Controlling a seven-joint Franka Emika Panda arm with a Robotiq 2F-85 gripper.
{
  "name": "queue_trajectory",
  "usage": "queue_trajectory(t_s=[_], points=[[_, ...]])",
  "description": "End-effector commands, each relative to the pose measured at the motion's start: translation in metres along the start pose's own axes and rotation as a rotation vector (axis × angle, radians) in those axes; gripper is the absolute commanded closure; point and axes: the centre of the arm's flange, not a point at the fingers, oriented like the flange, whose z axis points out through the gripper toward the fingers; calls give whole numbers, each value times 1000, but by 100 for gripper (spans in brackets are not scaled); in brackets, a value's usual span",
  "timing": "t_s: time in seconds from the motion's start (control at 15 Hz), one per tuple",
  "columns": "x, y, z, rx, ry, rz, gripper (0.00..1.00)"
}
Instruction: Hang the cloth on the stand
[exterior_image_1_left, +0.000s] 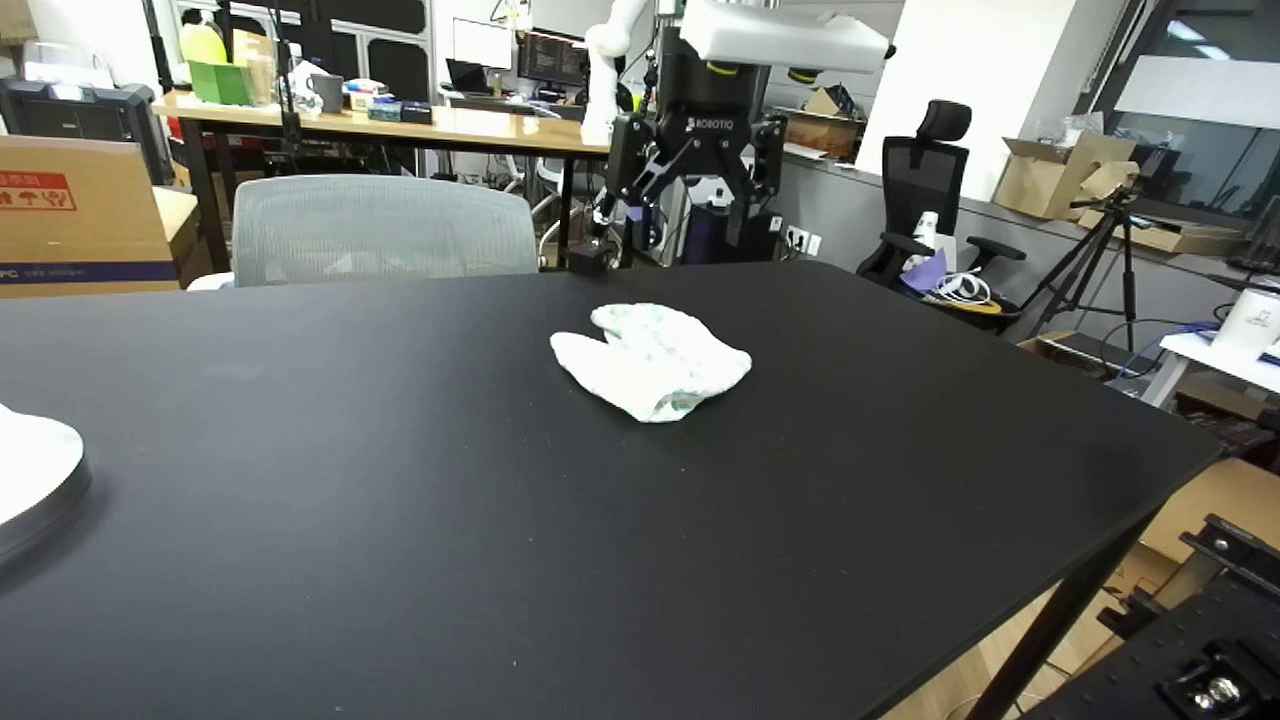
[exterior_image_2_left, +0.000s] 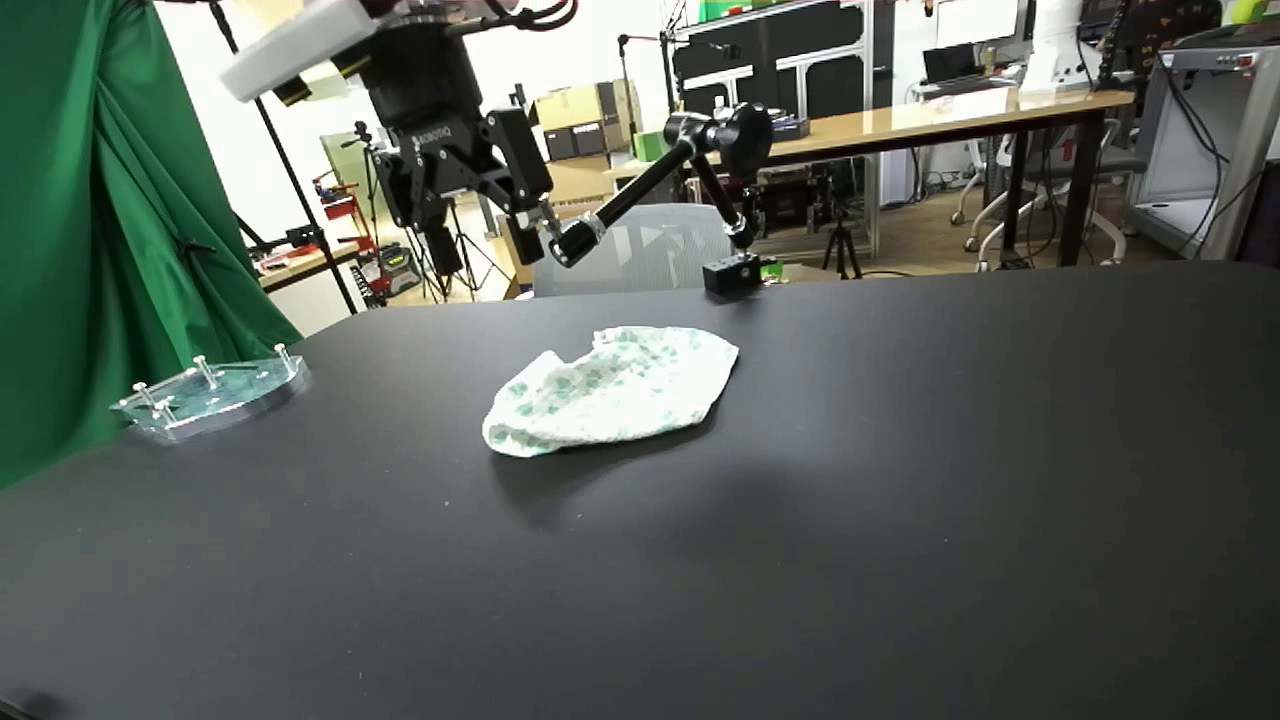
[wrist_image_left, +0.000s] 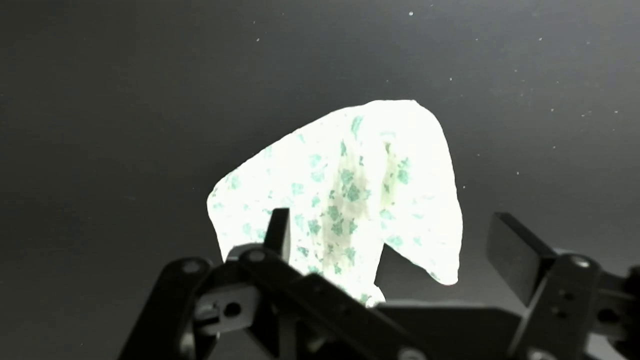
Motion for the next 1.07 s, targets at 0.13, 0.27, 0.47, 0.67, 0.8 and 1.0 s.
queue_trajectory(t_s=[0.13, 0.27, 0.47, 0.67, 0.8, 1.0], points=[[-2, 12, 36, 19, 0, -57, 0], [-1, 6, 33, 8, -9, -46, 0], [-2, 13, 48, 7, -25, -41, 0], [3, 12, 60, -5, -33, -59, 0], [6, 11, 77, -11, -47, -72, 0], [9, 11, 105, -18, -54, -95, 0]])
